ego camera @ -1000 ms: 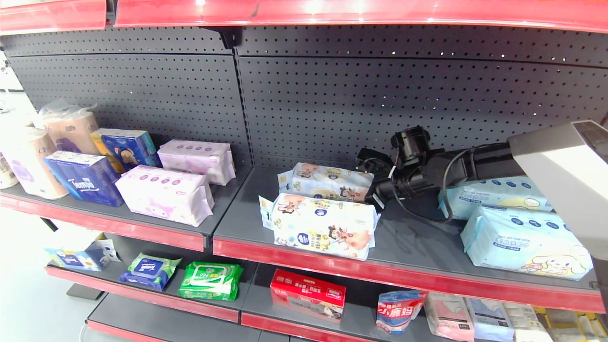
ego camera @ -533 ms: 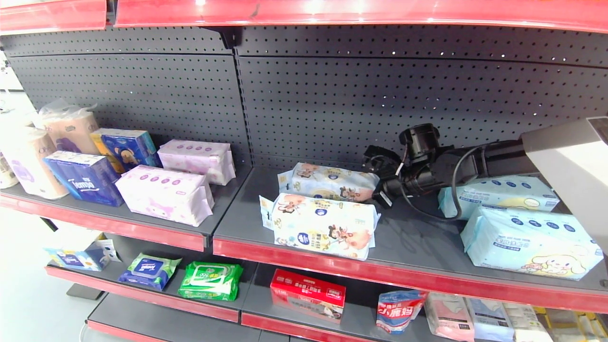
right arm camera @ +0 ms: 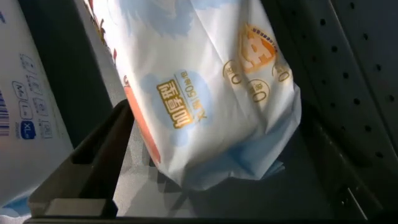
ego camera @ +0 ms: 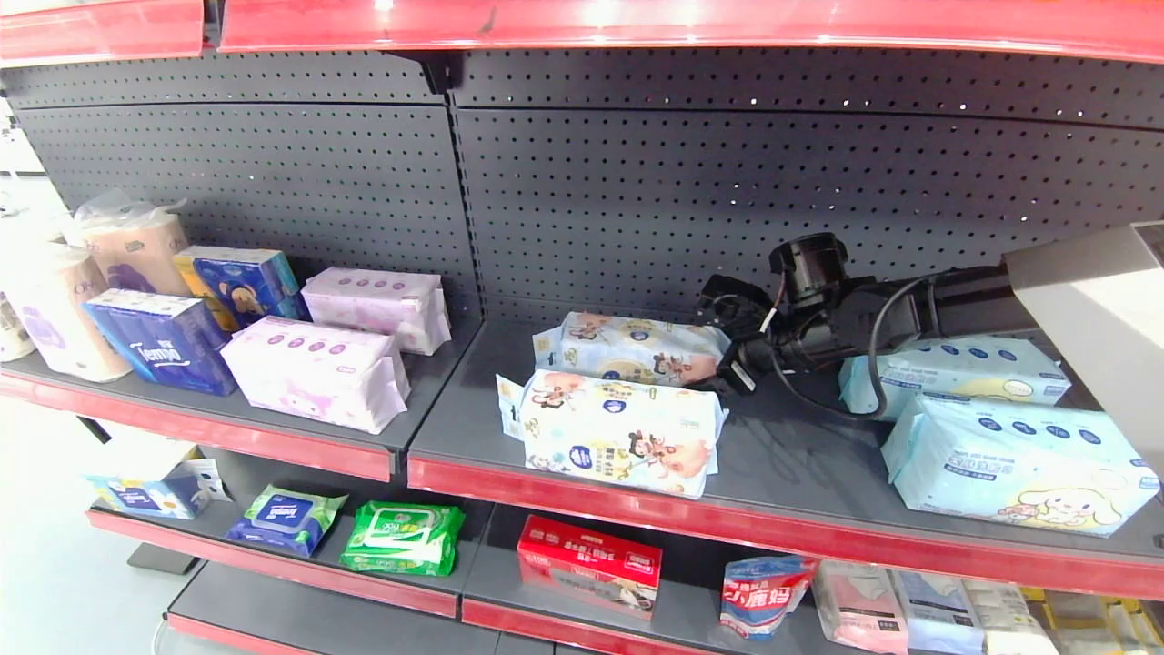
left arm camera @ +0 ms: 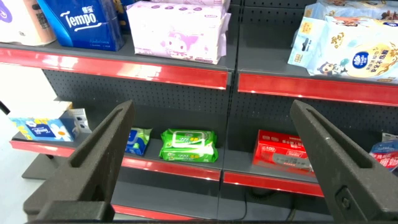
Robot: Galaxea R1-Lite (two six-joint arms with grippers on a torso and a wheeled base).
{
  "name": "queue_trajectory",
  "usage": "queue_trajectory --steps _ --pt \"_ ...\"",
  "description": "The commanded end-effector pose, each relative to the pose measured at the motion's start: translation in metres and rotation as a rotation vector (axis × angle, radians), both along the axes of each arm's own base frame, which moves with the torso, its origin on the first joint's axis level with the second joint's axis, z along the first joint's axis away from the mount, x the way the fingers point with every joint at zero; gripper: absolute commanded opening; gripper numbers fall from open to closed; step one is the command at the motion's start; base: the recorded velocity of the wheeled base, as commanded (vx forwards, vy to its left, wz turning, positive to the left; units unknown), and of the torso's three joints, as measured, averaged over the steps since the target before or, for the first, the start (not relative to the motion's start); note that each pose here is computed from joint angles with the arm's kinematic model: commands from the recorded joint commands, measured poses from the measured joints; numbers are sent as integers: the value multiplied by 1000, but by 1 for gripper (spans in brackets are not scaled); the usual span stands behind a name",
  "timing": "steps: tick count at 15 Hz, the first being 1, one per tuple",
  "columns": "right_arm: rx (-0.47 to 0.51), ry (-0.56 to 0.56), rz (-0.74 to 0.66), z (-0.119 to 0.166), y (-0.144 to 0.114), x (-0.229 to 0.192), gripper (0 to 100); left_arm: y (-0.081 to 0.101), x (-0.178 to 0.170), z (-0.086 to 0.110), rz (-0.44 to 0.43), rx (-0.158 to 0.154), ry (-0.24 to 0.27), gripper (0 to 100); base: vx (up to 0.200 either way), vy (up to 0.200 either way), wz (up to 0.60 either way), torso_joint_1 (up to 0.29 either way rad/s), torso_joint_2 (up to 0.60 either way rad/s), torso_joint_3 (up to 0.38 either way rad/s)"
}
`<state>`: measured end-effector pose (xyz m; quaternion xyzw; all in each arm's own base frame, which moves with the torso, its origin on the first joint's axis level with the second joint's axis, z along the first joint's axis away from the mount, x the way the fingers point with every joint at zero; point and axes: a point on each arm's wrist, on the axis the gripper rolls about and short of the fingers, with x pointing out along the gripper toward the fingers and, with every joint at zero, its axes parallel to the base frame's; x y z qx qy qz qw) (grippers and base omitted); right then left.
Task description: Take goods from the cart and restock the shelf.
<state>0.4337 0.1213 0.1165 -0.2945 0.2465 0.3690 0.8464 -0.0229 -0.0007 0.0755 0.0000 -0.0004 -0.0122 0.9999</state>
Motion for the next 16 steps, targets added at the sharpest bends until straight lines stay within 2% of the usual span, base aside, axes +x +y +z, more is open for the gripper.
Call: queue_trajectory --steps 1,16 --pt "1 -2 0 0 0 1 100 0 0 0 0 0 1 100 0 0 0 0 0 0" --pt "47 8 16 3 4 0 100 0 0 0 0 0 1 100 0 0 0 0 0 0"
